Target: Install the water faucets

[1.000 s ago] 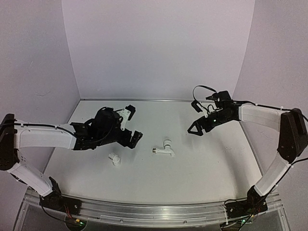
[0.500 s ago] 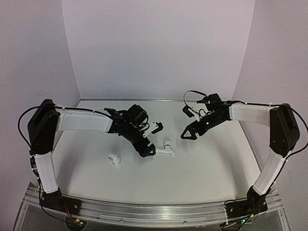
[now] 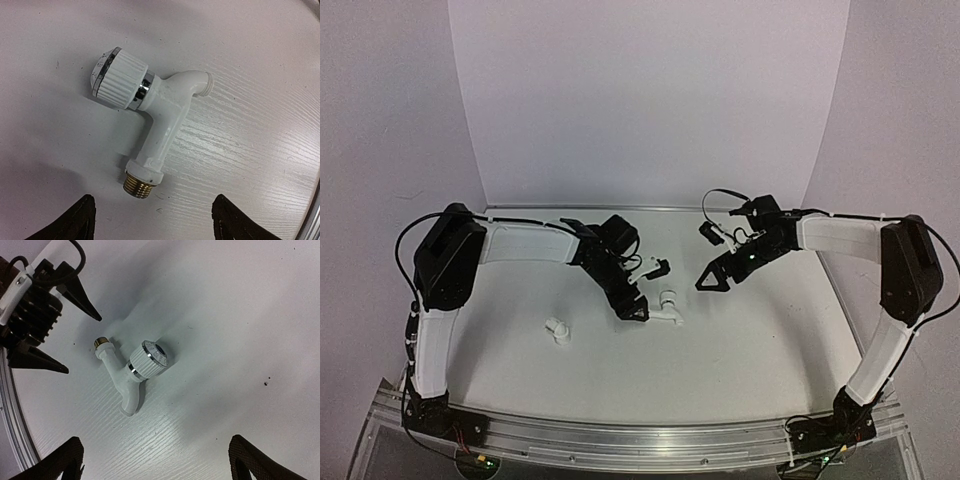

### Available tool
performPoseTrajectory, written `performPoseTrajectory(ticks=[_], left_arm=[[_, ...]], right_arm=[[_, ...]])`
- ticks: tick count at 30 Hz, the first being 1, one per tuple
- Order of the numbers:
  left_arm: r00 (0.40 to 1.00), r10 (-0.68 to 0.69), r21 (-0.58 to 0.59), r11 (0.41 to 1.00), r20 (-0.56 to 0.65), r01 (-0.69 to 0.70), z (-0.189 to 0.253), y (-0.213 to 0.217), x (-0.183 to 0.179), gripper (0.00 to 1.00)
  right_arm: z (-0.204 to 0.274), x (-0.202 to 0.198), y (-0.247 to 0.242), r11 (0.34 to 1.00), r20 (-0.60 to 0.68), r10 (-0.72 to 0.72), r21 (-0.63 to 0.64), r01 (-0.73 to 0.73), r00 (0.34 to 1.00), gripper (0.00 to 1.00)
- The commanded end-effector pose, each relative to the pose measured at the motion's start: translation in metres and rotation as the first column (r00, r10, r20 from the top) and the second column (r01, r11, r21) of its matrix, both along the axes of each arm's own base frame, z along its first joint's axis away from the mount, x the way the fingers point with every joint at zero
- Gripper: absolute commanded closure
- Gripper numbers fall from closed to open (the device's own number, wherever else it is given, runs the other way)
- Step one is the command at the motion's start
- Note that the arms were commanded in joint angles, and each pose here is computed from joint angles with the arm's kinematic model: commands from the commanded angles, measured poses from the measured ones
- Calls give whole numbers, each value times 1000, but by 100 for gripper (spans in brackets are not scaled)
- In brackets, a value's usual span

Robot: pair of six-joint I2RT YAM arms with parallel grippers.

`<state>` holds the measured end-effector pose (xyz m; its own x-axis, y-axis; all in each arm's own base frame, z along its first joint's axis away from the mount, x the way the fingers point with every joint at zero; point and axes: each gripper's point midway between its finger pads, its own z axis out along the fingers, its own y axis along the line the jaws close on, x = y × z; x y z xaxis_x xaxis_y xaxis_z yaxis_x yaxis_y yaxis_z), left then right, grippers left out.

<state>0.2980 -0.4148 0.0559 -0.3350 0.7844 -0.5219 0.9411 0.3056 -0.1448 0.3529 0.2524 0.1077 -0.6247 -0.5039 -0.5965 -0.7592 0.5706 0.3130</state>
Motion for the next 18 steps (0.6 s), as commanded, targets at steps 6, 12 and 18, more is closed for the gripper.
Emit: performPoseTrajectory(ticks=[6, 12, 18], left_arm=[[994, -109, 5, 994, -21, 109, -5, -8, 5, 28], [990, -140, 1, 990, -34, 140, -12, -8, -1, 33], [986, -164, 12, 986, 0, 164, -20, -11, 5, 38]], right_arm=[[39, 6, -1, 997, 33, 0, 78, -3, 999, 2], [44, 5, -4, 996, 28, -3, 88, 1, 1000, 2], [50, 3, -9, 996, 23, -6, 93, 3, 1000, 2]])
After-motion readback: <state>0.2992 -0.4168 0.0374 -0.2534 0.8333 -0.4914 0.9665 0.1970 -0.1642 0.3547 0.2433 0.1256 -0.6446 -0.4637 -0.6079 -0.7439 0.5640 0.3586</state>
